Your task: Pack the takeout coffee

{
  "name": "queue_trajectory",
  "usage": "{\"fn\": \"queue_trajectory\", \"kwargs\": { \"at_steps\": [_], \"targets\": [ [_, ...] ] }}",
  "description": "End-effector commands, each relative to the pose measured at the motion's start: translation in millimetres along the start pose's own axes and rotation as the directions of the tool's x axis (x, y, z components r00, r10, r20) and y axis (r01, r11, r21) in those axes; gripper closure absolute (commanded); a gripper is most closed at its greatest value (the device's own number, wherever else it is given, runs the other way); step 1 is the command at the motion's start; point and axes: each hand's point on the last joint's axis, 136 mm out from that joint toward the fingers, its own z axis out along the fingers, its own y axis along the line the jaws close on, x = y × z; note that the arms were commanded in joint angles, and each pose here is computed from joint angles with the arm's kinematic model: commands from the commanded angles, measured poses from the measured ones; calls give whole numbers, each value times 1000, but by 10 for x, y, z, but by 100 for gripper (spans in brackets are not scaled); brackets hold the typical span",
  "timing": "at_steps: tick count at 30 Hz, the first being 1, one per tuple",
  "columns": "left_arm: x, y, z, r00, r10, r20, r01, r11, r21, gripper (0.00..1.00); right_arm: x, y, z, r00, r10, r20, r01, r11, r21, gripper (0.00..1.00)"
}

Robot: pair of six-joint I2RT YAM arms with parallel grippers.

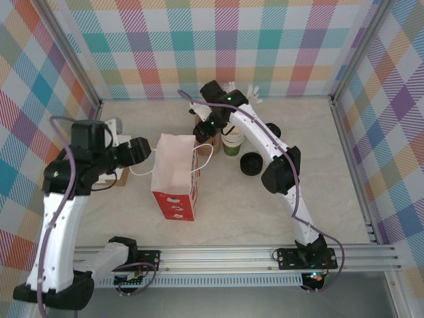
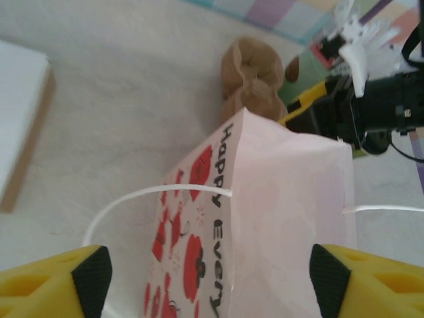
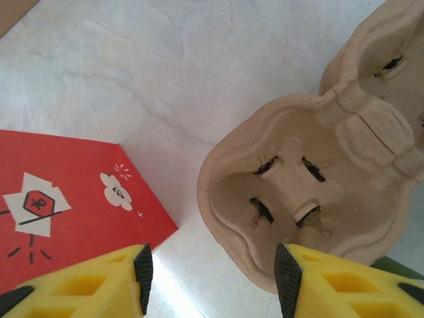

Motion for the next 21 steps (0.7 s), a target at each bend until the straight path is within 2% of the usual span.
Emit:
{"fn": "queue_trajectory", "kwargs": {
  "at_steps": [1, 10, 21],
  "targets": [
    [136, -155, 266, 994, -16, -111, 27, 995, 99, 25, -46, -21, 30, 1000, 18, 12, -18, 1000, 16, 45],
    [368, -79, 558, 971, -11, -241, 33, 995, 89, 36, -31, -25, 154, 999, 35, -1, -35, 999, 14, 44],
    [415, 103, 567, 967, 27, -252, -27, 1000, 2, 70, -31, 37, 260, 1000, 26, -8, -26, 1000, 12, 43]
  ]
}}
